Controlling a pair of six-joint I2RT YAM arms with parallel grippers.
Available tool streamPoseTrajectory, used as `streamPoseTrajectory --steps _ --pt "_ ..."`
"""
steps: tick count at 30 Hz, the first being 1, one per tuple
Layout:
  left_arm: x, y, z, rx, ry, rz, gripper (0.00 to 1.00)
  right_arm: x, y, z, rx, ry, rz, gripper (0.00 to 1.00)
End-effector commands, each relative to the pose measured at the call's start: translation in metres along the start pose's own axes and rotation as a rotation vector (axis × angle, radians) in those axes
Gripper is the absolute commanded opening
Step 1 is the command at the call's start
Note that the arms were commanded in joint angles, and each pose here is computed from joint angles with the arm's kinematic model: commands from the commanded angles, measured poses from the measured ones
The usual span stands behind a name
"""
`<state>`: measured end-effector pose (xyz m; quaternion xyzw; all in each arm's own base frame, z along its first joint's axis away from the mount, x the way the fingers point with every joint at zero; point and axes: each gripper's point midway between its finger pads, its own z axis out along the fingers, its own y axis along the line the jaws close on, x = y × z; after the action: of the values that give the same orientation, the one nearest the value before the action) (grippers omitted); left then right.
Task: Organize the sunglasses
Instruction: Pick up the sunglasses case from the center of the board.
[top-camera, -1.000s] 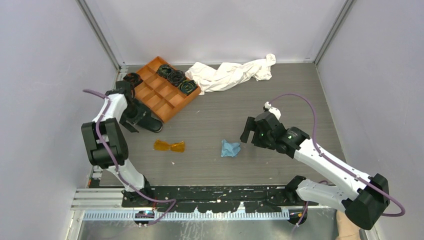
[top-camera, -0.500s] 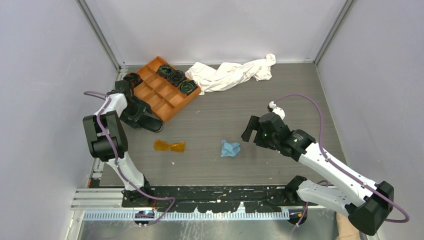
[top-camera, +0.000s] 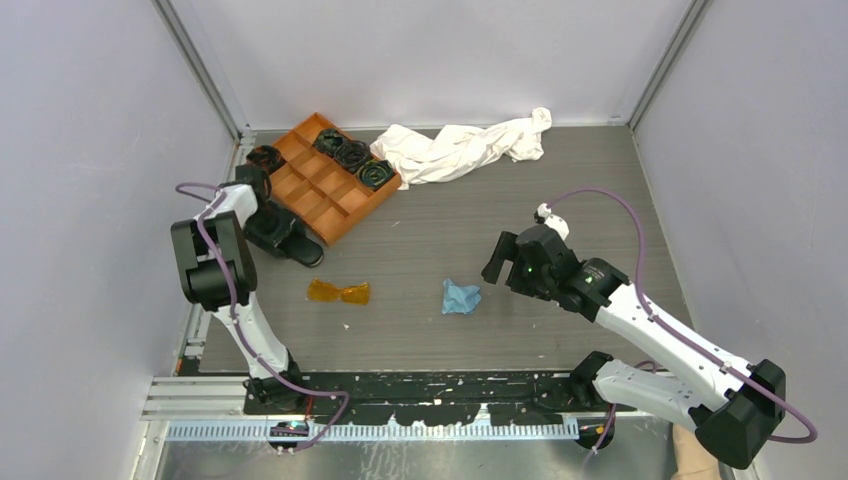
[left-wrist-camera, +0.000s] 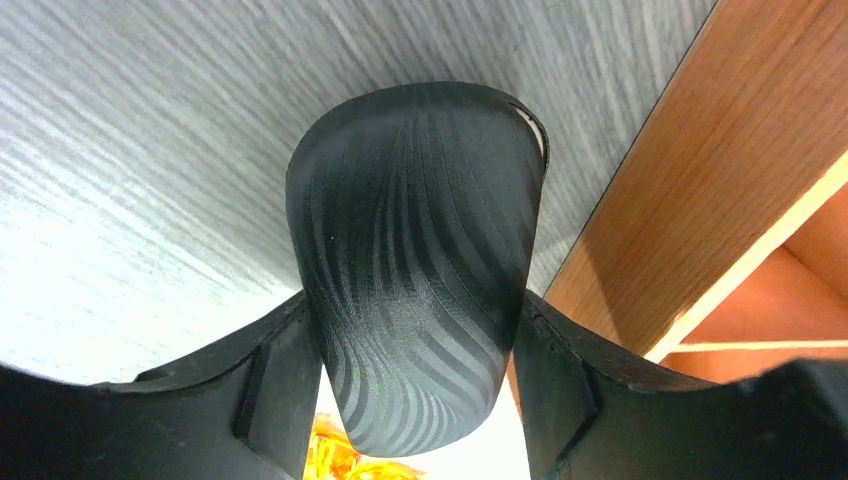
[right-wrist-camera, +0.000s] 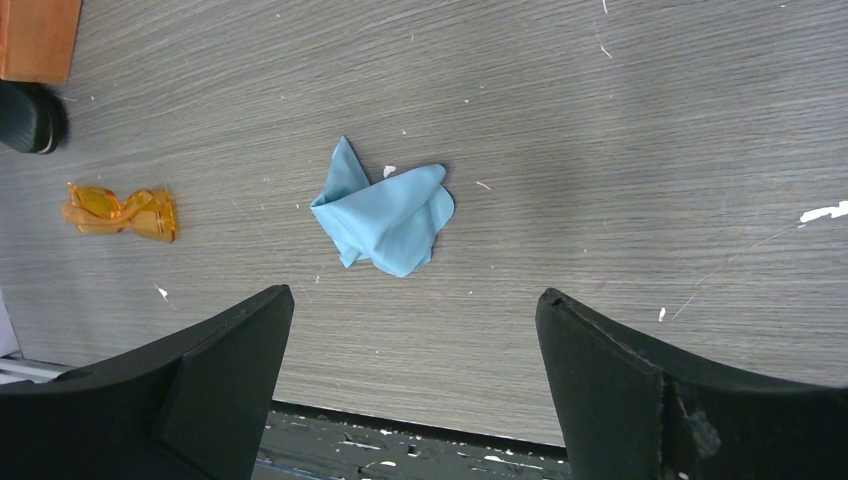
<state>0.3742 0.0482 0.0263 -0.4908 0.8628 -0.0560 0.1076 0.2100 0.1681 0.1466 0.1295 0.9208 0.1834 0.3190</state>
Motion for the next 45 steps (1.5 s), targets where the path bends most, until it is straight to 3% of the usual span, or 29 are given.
streamPoseTrajectory --steps 1,5,8,12,16,22,29,38,45 --pt "-0.002 -0.011 -0.05 0.079 -0.049 0.044 0.41 -0.005 0.003 -0.005 -0.016 -0.028 0.015 0.97" --pt "0.022 -0.046 -0.113 0.264 -0.11 0.228 0.4 -0.011 0.009 -0.009 -0.037 -0.043 0.012 0.98" --pt "0.072 -0.081 -0.153 0.454 -0.107 0.45 0.39 -0.015 0.032 -0.013 -0.15 -0.043 0.019 1.0" --pt "0.18 -0.127 -0.202 0.83 0.083 0.731 0.34 -0.019 0.085 -0.026 -0.4 -0.019 0.031 1.0" --pt "0.258 -0.144 -0.26 1.189 0.305 0.896 0.31 -0.042 0.115 -0.047 -0.534 -0.047 0.021 1.0" --pt "0.288 -0.147 -0.31 1.464 0.433 0.931 0.24 -0.061 0.15 -0.087 -0.793 -0.092 0.091 1.0" --pt "0.299 -0.146 -0.34 1.66 0.6 0.806 0.2 -0.061 0.181 -0.109 -1.072 -0.081 0.149 1.0" --pt "0.321 -0.142 -0.356 1.727 0.699 0.791 0.19 -0.066 0.197 -0.104 -1.139 -0.062 0.167 1.0" --pt "0.321 -0.143 -0.359 1.75 0.732 0.773 0.15 -0.088 0.201 -0.117 -1.29 -0.063 0.325 0.96"
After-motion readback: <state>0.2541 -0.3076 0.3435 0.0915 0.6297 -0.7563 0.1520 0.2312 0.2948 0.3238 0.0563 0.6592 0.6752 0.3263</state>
